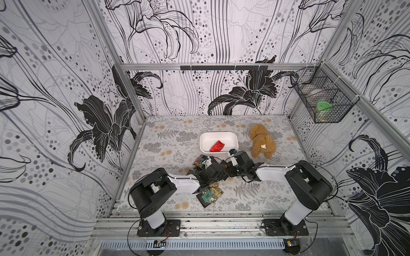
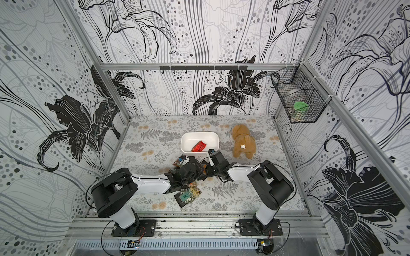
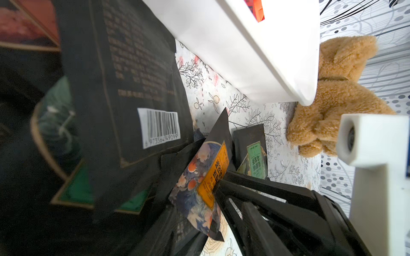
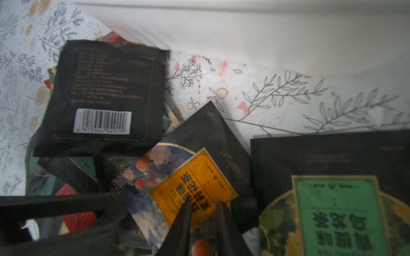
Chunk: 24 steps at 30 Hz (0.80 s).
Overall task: Put the tea bags into the storage box
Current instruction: Pick up the tea bag from the center of the board.
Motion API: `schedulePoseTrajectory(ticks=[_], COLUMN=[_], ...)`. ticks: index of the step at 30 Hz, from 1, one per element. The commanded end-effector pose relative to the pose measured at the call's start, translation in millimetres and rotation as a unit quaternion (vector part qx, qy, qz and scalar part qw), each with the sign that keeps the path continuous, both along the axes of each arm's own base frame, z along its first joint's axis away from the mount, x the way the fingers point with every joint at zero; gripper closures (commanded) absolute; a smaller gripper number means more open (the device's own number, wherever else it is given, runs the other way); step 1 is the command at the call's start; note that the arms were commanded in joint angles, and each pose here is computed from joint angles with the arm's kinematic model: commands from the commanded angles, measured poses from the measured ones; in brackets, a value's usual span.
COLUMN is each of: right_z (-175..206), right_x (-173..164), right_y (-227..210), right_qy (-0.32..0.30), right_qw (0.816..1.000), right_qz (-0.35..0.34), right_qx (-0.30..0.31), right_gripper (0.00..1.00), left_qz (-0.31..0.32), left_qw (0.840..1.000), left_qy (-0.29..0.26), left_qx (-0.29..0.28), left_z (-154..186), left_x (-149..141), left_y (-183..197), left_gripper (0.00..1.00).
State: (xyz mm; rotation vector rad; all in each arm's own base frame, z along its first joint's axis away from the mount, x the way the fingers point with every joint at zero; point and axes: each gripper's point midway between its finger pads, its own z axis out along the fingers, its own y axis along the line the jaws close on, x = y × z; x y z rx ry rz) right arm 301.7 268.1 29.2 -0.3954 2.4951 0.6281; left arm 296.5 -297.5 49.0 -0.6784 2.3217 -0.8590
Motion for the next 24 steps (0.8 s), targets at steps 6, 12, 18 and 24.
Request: schedulePoseTrajectory(ticks=[6, 12, 18, 24], right_z=[-4, -1, 17, 31], right_x=[-5, -8, -7, -8], right_y=[5, 10, 10, 8], right_qy=[0.024, 0.024, -0.003, -0.029], right_qw=[1.0, 0.999, 0.999, 0.998], right_qz=[0.007, 0.018, 0.022, 0.024], right_qx=[0.01, 0.025, 0.042, 0.052], right_gripper=[0.76, 0.76, 0.75, 0.75], left_qz=[0.017, 0.022, 0.025, 0.019], left_qw=[1.0, 1.0, 0.999, 0.999], left_qy=[0.006, 0.009, 0.015, 0.019], left_qx=[-0.024, -0.02, -0.016, -0.022], left_z=[-8, -15, -24, -28], left_x=[8, 11, 11, 12], left_y=[2, 3, 7, 6], left_gripper=[0.57, 0.66, 0.78, 0.96])
